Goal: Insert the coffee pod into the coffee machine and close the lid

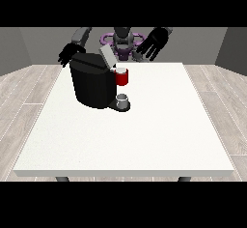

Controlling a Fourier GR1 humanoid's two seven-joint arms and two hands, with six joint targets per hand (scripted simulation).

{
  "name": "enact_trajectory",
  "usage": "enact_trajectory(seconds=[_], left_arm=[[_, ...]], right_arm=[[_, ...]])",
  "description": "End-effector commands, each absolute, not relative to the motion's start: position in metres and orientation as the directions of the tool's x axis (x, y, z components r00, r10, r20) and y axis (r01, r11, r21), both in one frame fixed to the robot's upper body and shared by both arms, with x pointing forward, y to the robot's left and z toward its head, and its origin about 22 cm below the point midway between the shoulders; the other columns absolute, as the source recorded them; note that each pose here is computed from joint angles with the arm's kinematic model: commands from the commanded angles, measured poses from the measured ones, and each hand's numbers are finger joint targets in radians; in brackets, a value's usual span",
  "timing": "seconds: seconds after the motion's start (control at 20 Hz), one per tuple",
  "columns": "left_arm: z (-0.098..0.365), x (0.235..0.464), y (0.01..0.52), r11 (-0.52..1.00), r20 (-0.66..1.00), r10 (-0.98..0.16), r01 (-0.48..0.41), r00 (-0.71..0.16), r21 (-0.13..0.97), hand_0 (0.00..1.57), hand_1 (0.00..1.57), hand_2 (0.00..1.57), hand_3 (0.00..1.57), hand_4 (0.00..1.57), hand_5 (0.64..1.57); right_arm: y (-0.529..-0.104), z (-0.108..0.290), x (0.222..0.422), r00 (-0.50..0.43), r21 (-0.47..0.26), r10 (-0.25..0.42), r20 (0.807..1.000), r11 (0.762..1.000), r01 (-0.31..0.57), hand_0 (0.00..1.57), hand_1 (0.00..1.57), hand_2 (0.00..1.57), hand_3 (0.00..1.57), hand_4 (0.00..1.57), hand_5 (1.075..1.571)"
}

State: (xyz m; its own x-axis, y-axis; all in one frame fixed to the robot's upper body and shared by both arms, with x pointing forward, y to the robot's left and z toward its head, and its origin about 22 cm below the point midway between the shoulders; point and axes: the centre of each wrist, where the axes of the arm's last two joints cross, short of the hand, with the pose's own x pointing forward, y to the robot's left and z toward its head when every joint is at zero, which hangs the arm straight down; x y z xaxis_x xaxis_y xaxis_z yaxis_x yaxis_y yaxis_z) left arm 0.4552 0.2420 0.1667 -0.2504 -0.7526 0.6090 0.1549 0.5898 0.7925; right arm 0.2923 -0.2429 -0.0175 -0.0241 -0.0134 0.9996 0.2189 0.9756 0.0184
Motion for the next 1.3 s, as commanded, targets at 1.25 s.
enact_trajectory(seconds=[1.25], left_arm=[[-0.050,0.341,0.237,0.972,0.993,0.001,0.233,0.118,-0.029,0.00,0.00,0.00,0.00,0.03,1.571]], right_arm=[[-0.266,0.034,0.291,-0.027,-0.111,0.111,0.993,0.994,-0.016,0.00,0.00,0.00,0.00,0.00,1.571]])
